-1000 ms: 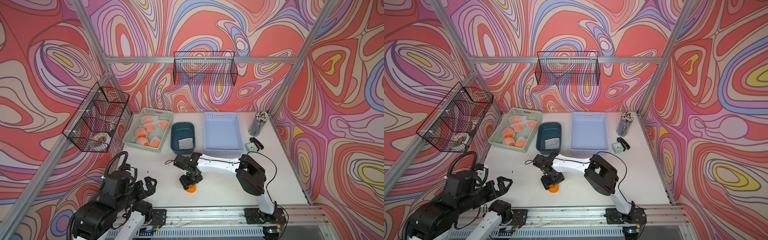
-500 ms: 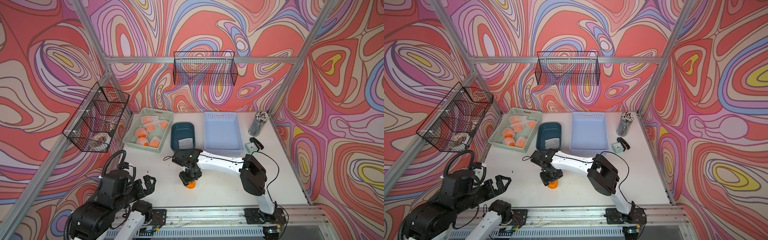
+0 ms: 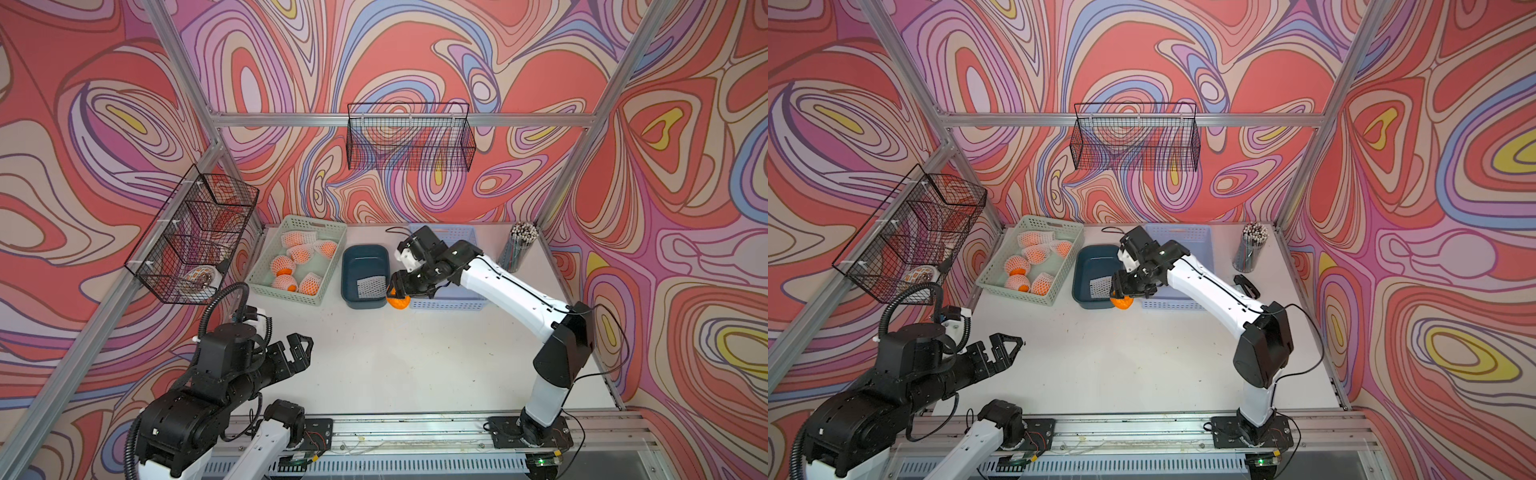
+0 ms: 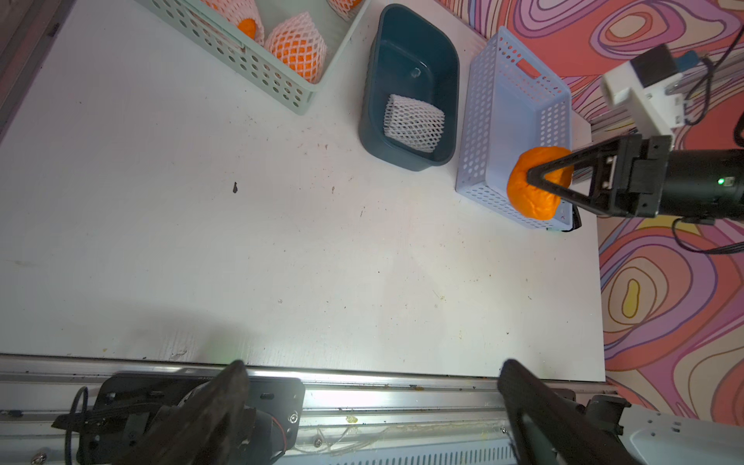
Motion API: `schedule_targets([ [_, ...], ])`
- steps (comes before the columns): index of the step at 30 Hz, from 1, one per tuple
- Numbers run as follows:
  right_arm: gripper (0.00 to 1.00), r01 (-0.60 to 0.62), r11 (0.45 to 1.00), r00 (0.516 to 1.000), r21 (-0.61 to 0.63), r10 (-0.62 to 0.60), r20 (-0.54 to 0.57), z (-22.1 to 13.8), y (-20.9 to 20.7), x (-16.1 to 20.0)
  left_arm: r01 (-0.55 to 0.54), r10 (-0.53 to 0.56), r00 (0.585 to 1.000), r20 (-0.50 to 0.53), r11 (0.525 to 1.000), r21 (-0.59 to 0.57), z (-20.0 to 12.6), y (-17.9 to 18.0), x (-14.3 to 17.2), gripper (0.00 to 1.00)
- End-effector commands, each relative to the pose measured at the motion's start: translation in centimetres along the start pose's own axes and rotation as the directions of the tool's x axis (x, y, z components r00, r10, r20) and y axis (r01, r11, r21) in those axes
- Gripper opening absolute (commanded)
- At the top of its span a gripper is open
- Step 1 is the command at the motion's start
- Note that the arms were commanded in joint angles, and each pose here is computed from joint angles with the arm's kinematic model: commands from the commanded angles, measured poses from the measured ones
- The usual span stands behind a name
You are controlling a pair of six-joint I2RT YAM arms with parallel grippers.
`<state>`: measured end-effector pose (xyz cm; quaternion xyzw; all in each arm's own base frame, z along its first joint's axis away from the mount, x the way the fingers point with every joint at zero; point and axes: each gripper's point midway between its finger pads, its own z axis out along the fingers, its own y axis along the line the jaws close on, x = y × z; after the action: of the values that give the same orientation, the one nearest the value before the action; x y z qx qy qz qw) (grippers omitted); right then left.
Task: Remove foam nets from oranges
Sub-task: Place the orange in the basket.
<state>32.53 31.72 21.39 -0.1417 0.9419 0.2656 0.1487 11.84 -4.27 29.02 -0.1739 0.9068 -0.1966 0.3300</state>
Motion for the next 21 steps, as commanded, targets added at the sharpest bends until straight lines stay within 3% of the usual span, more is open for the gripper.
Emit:
schedule_targets([
  [1,0.56,-0.019,0.999,1.0,-0.041,0.02,0.014,-0.4,-1.9,-1.4,-0.017,0.017,0.999,0.034,1.0,-0.005,-0.2,-0.3,-1.1,1.0],
  [11,0.56,-0.18,0.978,0.98,-0.105,0.188,0.067,0.8,-10.1,-6.6,-0.02,0.021,0.999,0.026,0.999,-0.04,0.0,-1.0,-2.5,1.0],
  [21,0.56,-0.254,0.961,0.967,-0.106,0.257,0.008,5.8,-14.3,-6.4,-0.01,0.011,1.0,0.011,0.999,-0.051,0.8,-1.3,-2.9,1.0],
])
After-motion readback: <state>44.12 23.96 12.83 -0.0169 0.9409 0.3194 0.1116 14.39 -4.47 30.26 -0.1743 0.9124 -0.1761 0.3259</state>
